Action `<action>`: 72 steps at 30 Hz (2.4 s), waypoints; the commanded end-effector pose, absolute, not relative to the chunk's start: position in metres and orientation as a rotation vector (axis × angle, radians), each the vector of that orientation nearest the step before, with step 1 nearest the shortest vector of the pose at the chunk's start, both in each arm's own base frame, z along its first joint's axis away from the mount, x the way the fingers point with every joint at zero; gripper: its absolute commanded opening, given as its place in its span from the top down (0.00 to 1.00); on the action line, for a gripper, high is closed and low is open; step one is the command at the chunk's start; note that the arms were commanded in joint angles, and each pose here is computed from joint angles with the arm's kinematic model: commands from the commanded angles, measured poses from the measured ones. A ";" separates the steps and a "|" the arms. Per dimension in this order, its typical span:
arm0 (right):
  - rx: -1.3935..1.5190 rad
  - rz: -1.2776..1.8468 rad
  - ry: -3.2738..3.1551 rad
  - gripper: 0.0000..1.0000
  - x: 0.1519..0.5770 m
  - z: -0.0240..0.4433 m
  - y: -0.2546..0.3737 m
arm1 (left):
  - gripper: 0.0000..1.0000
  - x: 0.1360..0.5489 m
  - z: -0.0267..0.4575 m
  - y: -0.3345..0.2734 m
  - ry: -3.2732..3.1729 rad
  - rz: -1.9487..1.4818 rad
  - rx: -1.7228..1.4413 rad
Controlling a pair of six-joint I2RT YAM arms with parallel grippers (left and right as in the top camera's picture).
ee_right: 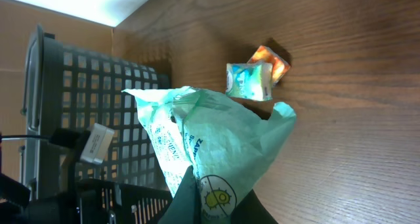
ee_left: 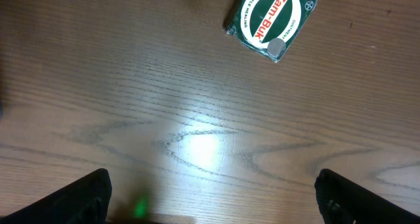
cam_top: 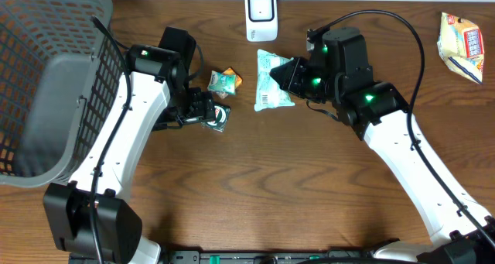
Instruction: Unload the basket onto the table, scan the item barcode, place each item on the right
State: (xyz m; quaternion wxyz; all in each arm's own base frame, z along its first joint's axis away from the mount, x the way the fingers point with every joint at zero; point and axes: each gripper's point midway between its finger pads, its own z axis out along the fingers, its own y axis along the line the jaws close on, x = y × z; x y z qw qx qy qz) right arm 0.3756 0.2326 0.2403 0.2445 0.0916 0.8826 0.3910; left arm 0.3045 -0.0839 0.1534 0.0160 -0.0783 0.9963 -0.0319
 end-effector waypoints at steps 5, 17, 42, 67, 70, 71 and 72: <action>0.264 1.046 2.408 0.98 0.379 0.240 0.231 | 0.02 0.305 0.155 -0.084 3.098 -0.097 -0.233; 0.185 0.634 2.404 0.99 0.394 0.216 0.196 | 0.03 0.305 0.155 -0.084 3.098 -0.096 -0.233; -0.131 -0.792 2.651 0.73 0.380 0.039 0.093 | 0.03 0.306 0.155 -0.084 3.098 -0.097 -0.233; -0.054 -0.444 2.887 0.24 0.385 0.071 0.111 | 0.02 0.305 0.155 -0.084 3.098 -0.096 -0.233; -0.050 -0.314 2.975 0.23 0.379 0.053 0.104 | 0.02 0.305 0.155 -0.084 3.098 -0.096 -0.233; -0.064 -0.225 3.009 0.23 0.377 0.044 0.104 | 0.02 0.305 0.155 -0.084 3.098 -0.096 -0.233; -0.071 -0.175 3.025 0.23 0.375 0.038 0.104 | 0.03 0.306 0.155 -0.084 3.098 -0.097 -0.233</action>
